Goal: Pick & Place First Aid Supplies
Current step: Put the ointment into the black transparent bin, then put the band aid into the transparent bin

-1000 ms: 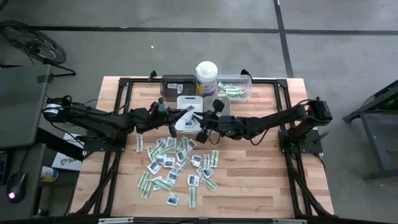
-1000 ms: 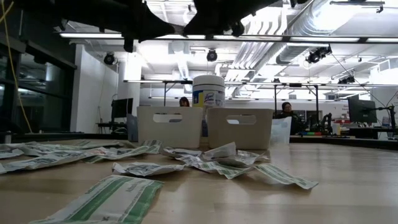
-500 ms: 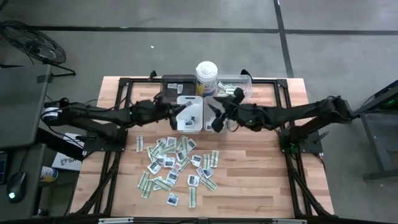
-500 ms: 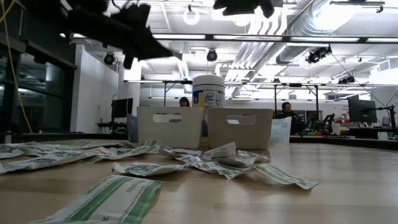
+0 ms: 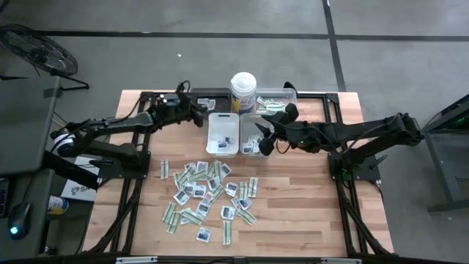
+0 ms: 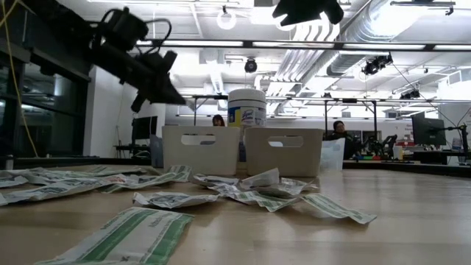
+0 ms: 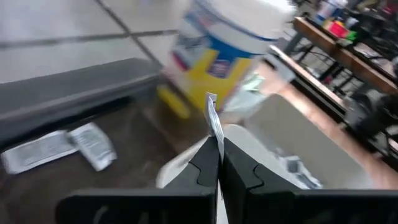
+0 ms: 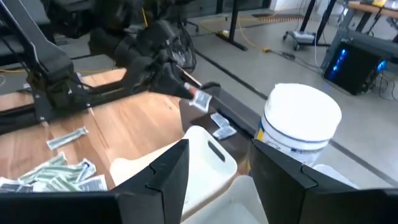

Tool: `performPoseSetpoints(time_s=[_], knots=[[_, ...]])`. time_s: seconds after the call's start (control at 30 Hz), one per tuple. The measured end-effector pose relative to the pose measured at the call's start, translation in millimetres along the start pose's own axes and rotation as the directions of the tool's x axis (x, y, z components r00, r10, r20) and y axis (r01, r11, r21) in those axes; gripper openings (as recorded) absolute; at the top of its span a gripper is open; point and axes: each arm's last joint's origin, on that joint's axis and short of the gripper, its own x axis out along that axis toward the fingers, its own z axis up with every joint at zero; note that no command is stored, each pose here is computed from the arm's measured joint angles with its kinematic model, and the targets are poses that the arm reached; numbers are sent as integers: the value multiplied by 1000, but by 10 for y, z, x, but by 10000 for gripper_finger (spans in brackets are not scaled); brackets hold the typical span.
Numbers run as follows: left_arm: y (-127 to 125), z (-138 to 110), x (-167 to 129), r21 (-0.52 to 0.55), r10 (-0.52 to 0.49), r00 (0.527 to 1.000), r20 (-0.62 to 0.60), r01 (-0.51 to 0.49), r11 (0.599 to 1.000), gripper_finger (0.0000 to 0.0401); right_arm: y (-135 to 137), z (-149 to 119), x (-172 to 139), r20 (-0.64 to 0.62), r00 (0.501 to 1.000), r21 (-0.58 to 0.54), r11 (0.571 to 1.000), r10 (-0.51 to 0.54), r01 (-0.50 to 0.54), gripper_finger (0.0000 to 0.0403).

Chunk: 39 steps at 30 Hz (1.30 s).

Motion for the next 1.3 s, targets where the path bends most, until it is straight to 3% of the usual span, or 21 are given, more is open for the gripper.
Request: performPoseSetpoints(time_s=[0.17, 0.37, 0.73, 0.9, 1.3], knots=[[311, 30, 137, -74, 13, 996, -83, -19, 997, 0, -5, -11, 0, -8, 1000, 12, 1000, -8, 9, 161], [471, 199, 433, -66, -57, 987, -152, 48, 997, 0, -7, -11, 0, -6, 1000, 25, 1000, -17, 18, 161], [658, 491, 816, 24, 56, 931, -362, -51, 998, 0, -4, -12, 0, -9, 1000, 56, 998, -6, 6, 161], [647, 573, 862, 66, 109, 927, -359, -91, 994, 4, -5, -13, 0, -10, 1000, 81, 997, -9, 10, 161], [650, 545, 844, 116, 105, 912, -397, -64, 991, 93, -13, -25, 0, -18, 1000, 93, 995, -24, 25, 161]])
